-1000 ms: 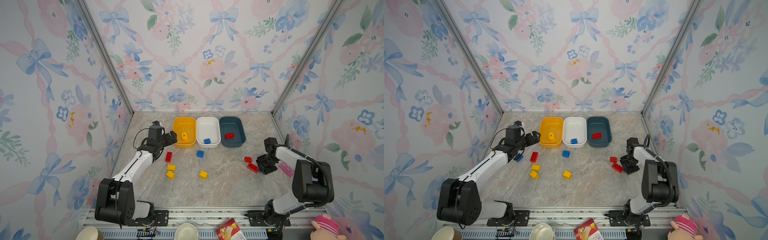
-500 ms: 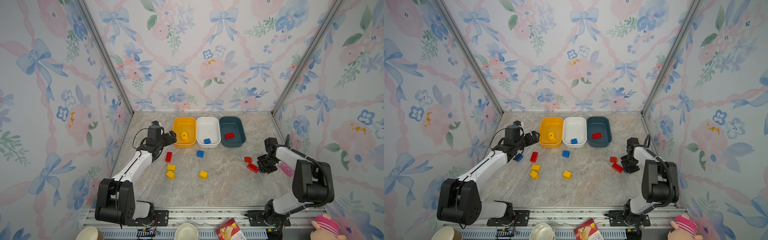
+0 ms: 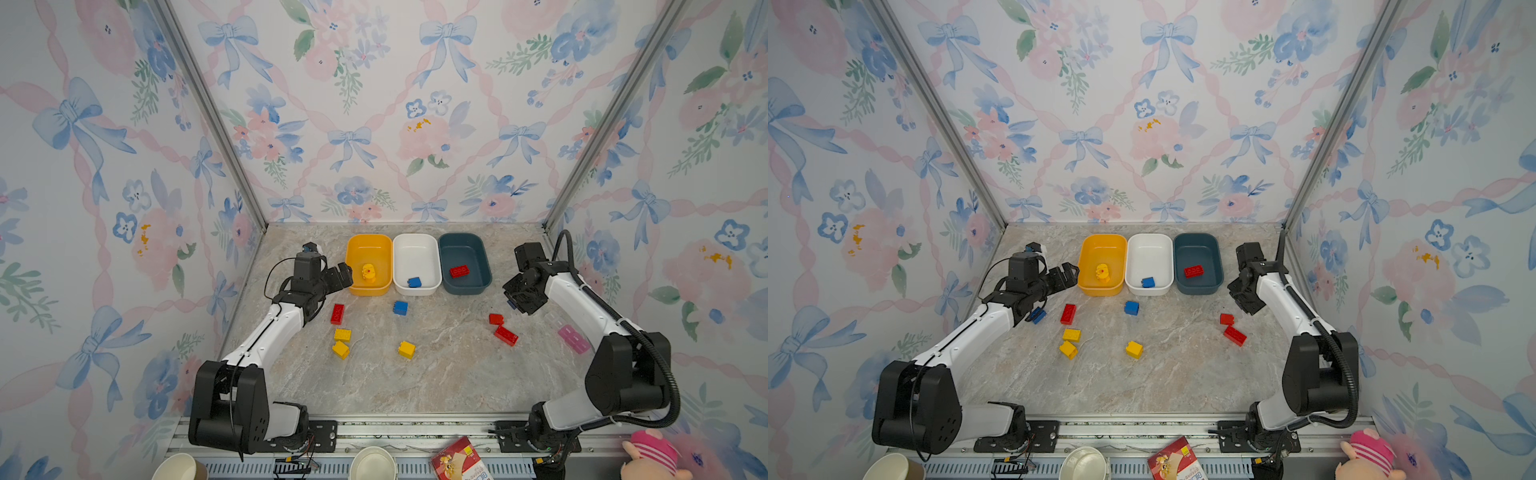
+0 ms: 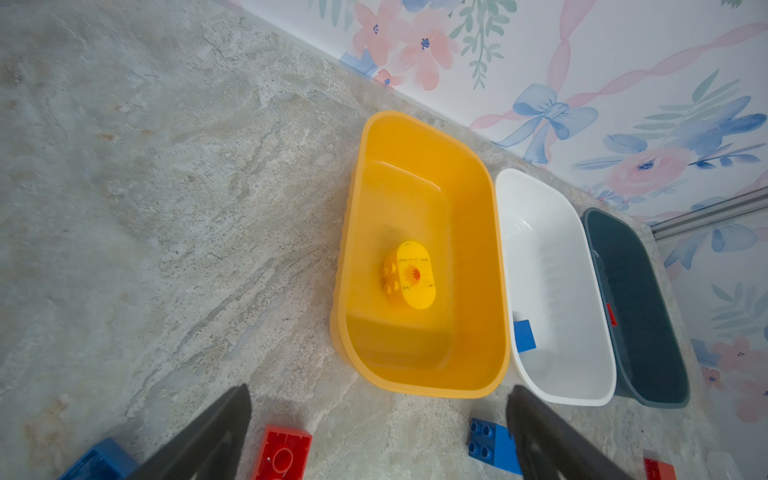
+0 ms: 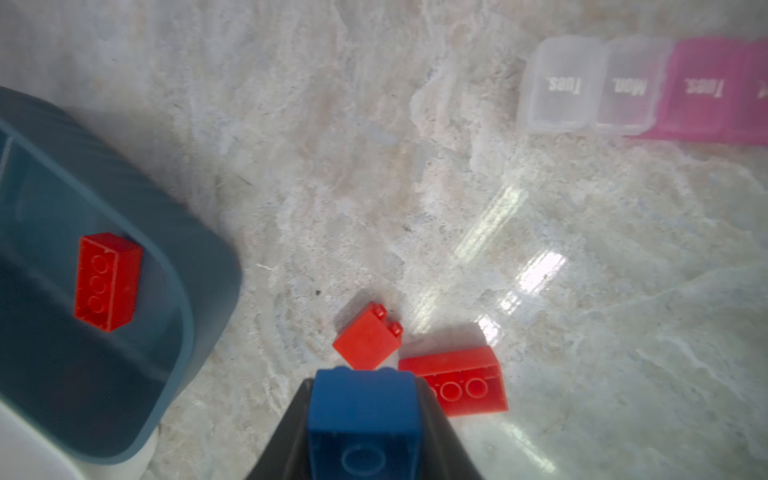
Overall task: Sort the legos into containers by color
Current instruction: 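Carry the blue brick to the white bin and release it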
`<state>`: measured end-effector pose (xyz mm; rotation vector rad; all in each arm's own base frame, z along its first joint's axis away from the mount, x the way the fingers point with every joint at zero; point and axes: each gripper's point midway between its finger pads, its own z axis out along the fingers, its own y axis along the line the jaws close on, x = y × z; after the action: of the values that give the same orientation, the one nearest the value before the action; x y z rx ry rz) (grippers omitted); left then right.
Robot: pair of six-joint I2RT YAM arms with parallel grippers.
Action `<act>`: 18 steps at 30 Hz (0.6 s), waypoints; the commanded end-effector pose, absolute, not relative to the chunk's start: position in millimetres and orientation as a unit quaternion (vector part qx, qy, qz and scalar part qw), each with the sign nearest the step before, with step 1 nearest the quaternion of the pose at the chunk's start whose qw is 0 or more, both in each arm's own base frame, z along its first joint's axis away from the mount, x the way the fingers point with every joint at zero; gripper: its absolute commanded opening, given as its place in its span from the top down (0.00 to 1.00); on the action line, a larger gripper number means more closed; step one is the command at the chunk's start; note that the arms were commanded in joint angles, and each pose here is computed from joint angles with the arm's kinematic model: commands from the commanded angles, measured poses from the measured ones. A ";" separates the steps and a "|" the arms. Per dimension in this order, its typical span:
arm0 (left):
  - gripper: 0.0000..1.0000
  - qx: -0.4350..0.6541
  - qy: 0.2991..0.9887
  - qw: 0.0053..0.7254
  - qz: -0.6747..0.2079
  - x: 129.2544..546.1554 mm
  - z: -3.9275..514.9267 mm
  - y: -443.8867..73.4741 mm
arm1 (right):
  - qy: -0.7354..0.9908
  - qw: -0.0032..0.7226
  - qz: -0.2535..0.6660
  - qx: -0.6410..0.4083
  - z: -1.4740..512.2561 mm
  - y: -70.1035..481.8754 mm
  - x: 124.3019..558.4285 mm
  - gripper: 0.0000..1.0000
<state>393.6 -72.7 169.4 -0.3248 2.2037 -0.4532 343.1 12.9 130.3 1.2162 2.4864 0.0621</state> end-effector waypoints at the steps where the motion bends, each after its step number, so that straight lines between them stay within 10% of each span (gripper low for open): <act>1: 0.02 -0.125 0.875 0.430 -0.185 387.0 175.4 -70.0 | 0.899 0.188 0.007 0.396 142.0 24.2 345.7 0.77; 18: 0.02 -0.130 0.869 0.440 -0.186 377.2 179.6 -60.6 | 0.940 0.226 0.086 0.240 177.6 151.9 403.1 0.78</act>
<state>379.9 -61.8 174.2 -0.3438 2.1757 -0.4544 398.9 133.3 174.7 0.7480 2.5675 0.2225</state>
